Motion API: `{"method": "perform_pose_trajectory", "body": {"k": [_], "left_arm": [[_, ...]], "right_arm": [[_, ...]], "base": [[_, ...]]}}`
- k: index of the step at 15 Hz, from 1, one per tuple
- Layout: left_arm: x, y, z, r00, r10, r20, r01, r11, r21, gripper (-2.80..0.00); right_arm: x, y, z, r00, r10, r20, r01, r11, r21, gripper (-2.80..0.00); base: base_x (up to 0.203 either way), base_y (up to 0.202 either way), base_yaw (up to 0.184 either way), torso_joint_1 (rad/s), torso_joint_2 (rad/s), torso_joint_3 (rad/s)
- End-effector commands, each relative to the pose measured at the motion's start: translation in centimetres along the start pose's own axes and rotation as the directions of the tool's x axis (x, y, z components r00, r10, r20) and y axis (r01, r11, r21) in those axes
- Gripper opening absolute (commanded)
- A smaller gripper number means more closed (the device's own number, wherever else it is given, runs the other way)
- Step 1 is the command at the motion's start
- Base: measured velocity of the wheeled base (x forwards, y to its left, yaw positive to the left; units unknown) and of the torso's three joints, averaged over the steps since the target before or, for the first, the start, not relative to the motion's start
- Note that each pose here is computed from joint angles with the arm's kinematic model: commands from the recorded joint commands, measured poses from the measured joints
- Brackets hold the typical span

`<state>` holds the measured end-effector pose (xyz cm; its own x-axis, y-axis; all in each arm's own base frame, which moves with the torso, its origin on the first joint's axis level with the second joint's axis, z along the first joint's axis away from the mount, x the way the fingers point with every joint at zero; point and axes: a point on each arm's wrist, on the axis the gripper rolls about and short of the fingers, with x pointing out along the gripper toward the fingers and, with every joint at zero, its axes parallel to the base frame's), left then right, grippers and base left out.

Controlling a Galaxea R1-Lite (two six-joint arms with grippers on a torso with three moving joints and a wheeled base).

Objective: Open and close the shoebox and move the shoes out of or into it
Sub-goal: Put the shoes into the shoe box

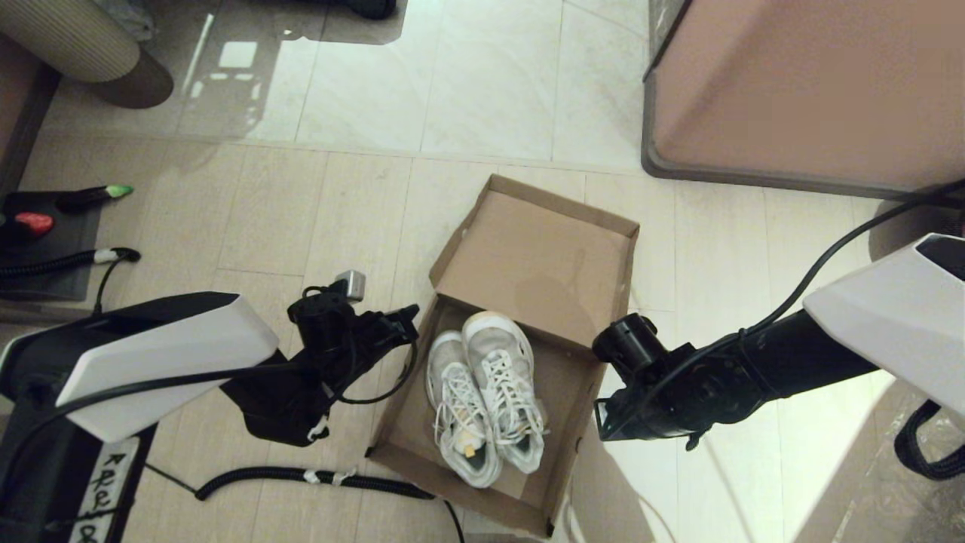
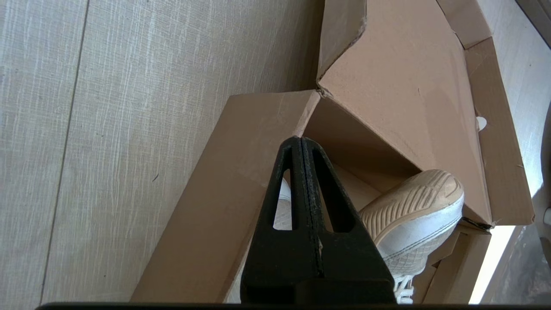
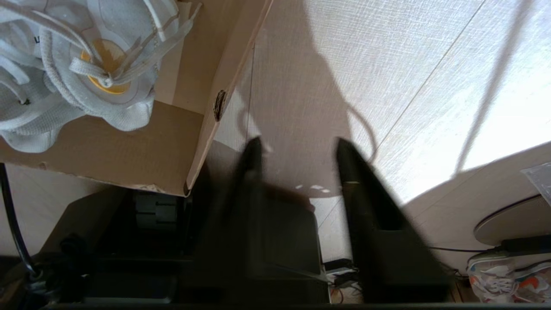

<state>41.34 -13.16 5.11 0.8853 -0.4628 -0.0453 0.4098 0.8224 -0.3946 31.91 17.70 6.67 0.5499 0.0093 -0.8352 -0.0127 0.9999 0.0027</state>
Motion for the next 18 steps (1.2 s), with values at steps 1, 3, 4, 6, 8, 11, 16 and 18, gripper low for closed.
{"method": "perform_pose_trajectory", "body": {"k": [1, 3, 4, 6, 8, 11, 16, 18], "left_arm": [[0.0, 0.0, 0.0, 1.0, -0.003, 0.004, 0.003, 1.0, -0.002, -2.8], [0.0, -0.1, 0.1, 1.0, -0.005, 0.006, 0.005, 1.0, -0.001, -2.8], [-0.1, -0.2, 0.3, 1.0, -0.006, 0.01, 0.006, 1.0, 0.0, -2.8], [-0.2, -0.4, 0.9, 1.0, -0.01, 0.02, 0.01, 1.0, 0.002, -2.8], [-0.4, -0.8, 1.7, 0.999, -0.013, 0.029, 0.012, 1.0, 0.003, -2.8], [-0.6, -1.2, 2.5, 0.999, -0.017, 0.039, 0.017, 1.0, 0.006, -2.8], [-0.7, -1.4, 2.9, 0.999, -0.016, 0.038, 0.016, 1.0, 0.005, -2.8], [-0.6, -1.4, 2.8, 0.999, -0.016, 0.037, 0.016, 1.0, 0.005, -2.8]], "right_arm": [[0.5, 0.1, 0.0, 1.0, -0.003, -0.004, 0.003, 1.0, 0.002, 0.0], [1.6, 0.6, 0.3, 1.0, 0.008, 0.018, -0.008, 1.0, 0.005, 0.0], [2.3, 0.8, 0.4, 1.0, 0.01, 0.025, -0.01, 1.0, 0.005, 0.0], [4.0, 1.4, 0.8, 0.999, 0.01, 0.045, -0.011, 1.0, 0.016, 0.0], [5.6, 1.9, 1.6, 0.995, -0.049, 0.092, 0.046, 0.998, 0.04, 0.0], [7.2, 2.4, 2.6, 0.989, -0.083, 0.126, 0.069, 0.991, 0.113, -2.8], [7.8, 1.8, 2.8, 0.988, -0.093, 0.121, 0.078, 0.99, 0.12, -2.8], [8.0, 1.1, 3.2, 0.988, -0.101, 0.119, 0.086, 0.988, 0.126, -2.8]], "base": [[0.0, 0.0, 0.0, 0.0, 0.0, 0.0], [0.0, 0.0, 0.0, 0.0, 0.0, 0.0], [0.0, 0.0, 0.0, 0.0, 0.0, 0.0], [0.0, 0.0, 0.0, 0.0, 0.0, 0.0], [0.0, 0.0, 0.0, 0.0, 0.0, 0.0], [0.0, 0.0, 0.0, 0.0, 0.0, 0.0], [0.0, 0.0, 0.0, 0.0, 0.0, 0.0], [0.0, 0.0, 0.0, 0.0, 0.0, 0.0]]}}
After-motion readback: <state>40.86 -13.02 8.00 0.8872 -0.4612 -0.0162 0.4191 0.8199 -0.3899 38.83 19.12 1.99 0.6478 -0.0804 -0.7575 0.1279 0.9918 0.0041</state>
